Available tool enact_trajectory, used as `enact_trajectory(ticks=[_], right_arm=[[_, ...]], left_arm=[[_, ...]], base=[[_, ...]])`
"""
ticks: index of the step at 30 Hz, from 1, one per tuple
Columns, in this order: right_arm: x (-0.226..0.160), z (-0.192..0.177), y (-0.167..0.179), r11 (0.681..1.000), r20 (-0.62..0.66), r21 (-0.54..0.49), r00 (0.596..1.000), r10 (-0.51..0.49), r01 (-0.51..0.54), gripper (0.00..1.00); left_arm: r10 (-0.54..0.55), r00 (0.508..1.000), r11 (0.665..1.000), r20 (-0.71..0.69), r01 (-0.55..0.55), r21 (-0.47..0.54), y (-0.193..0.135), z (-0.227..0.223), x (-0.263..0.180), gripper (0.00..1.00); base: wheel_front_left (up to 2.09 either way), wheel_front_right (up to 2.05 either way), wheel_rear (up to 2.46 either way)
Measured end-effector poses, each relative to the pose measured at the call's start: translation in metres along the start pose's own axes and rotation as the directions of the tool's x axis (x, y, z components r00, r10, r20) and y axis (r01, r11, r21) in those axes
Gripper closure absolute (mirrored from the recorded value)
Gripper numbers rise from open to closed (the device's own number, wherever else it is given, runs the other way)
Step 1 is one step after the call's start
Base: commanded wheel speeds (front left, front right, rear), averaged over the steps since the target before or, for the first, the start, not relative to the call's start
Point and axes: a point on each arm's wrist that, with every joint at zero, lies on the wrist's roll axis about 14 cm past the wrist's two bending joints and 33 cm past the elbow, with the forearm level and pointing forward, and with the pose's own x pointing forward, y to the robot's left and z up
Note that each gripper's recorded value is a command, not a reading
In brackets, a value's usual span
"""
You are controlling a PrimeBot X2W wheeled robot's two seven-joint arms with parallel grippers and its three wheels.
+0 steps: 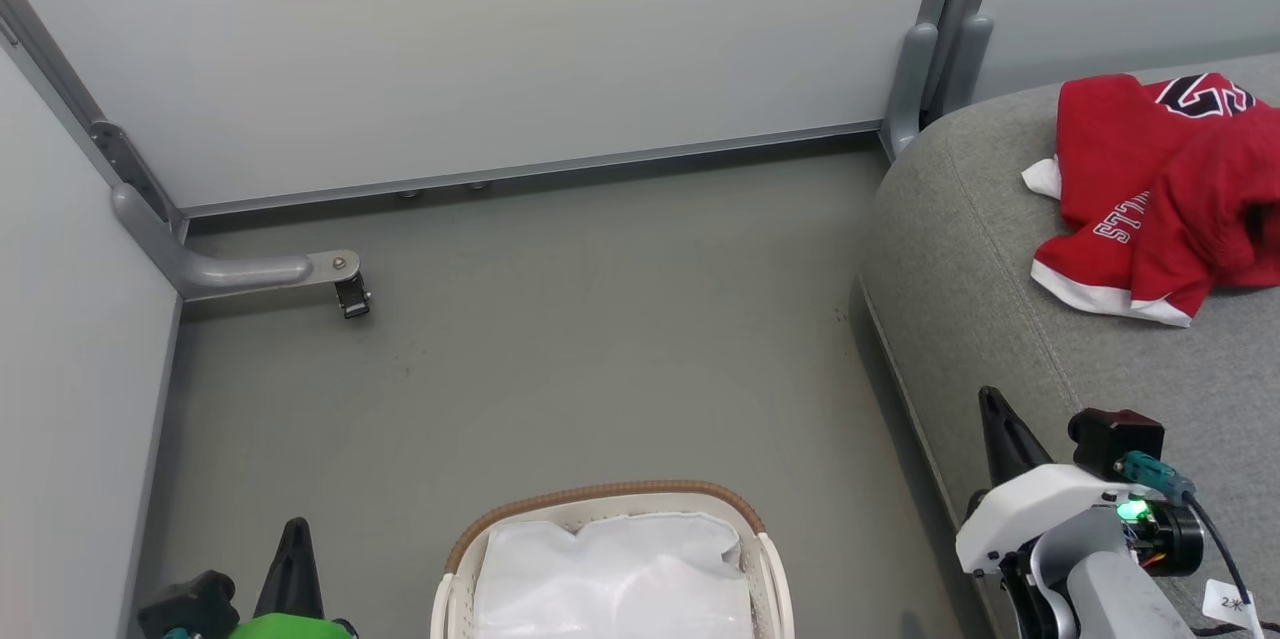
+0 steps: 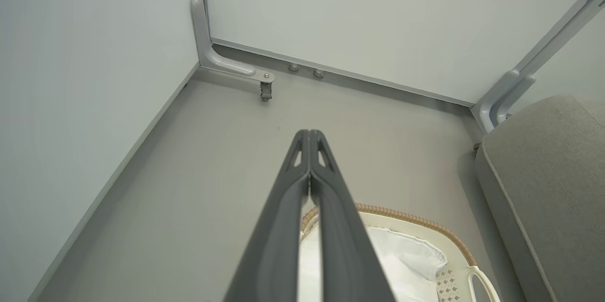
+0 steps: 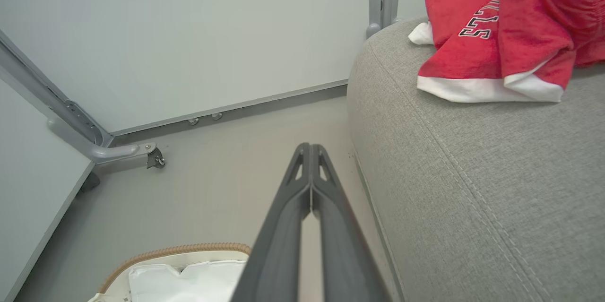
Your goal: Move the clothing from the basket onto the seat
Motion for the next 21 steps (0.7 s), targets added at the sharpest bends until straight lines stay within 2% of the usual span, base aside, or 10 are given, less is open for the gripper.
enact_trajectory(ticks=[9,21], right_arm=[[-0.002,0.005,-0.004,0.986,0.012,0.162,0.999,-0.03,0.027,1.0],[-0.004,0.01,-0.009,0.935,0.017,0.351,0.998,-0.057,0.048,1.0]], left_arm=[[0.02,1.0,0.988,0.015,-0.017,-0.153,0.001,0.008,0.002,1.0],[0.034,0.999,0.943,0.026,-0.023,-0.333,0.002,0.017,0.005,1.0]], base=[[0.0,0.0,0.0],[0.0,0.0,0.0]])
